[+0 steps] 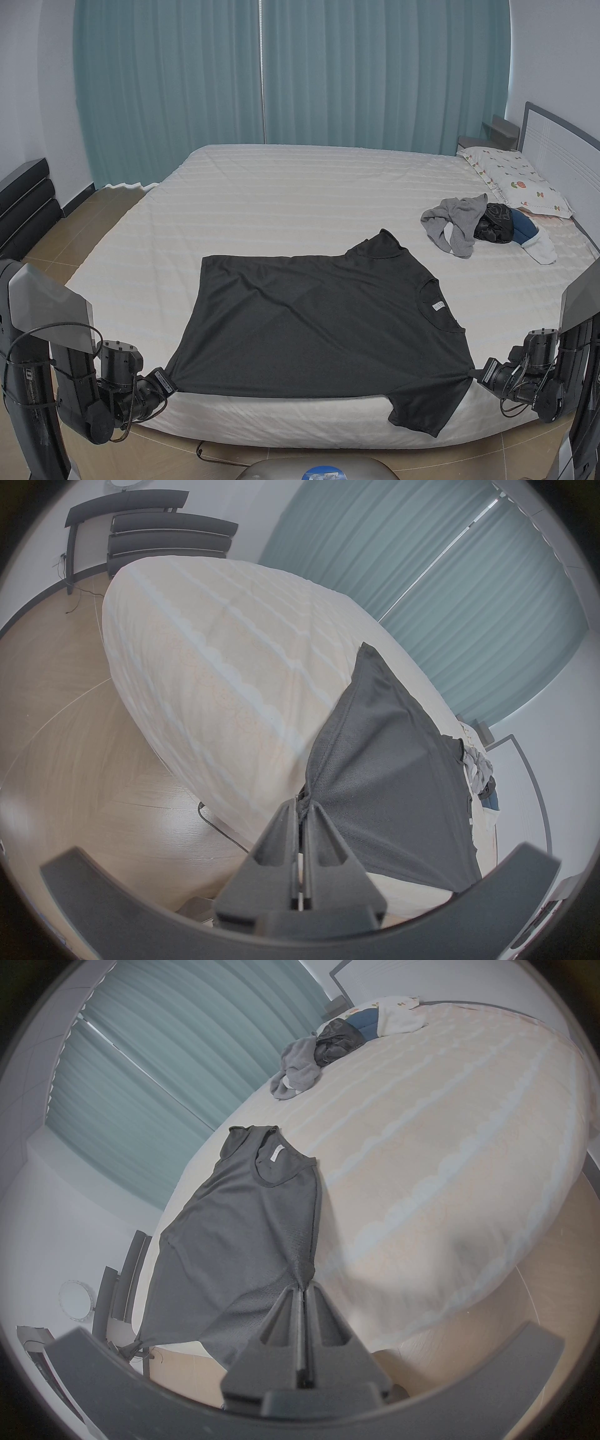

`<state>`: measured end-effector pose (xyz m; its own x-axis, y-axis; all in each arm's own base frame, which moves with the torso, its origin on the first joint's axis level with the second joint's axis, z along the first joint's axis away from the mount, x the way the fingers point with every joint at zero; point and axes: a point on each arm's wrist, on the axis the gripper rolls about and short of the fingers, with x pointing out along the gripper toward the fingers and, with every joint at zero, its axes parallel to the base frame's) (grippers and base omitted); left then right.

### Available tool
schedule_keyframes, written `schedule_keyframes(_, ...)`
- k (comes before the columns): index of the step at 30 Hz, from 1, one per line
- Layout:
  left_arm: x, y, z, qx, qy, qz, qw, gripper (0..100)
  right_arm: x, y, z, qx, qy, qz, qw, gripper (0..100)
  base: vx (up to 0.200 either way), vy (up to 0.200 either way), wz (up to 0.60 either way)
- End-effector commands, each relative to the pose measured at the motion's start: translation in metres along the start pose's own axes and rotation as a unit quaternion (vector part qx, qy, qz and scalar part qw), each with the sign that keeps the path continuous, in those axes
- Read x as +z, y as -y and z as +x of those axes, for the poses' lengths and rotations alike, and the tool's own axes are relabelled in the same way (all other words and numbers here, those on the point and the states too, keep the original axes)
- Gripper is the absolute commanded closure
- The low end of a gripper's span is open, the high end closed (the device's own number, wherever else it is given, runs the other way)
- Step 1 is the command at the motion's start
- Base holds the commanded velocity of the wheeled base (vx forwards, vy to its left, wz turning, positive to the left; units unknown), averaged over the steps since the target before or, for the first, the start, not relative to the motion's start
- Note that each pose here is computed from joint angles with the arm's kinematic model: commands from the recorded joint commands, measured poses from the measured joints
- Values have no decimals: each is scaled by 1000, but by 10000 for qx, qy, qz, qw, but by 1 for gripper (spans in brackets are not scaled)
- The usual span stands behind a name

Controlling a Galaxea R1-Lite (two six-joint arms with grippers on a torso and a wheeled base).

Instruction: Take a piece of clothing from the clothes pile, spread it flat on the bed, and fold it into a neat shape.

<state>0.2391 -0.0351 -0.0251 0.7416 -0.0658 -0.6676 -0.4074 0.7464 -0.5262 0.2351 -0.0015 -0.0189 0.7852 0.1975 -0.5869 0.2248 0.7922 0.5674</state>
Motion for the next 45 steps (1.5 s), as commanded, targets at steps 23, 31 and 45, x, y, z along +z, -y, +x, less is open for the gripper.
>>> schedule_keyframes(23, 3, 3, 1, -188, 63, -495, 9986, 100, 16, -8, 45, 62, 606, -210, 9979, 100, 0, 0, 0)
schedule_keyframes(31, 15, 22, 15, -629, 422, -468, 9960, 100, 23, -2, 70, 118, 686, -172, 9974, 100, 0, 0, 0)
schedule_keyframes(45, 4, 14, 33, -438, 222, -437, 9978, 100, 29, -9, 42, 595, 568, 73, 9966, 0, 0, 0, 0)
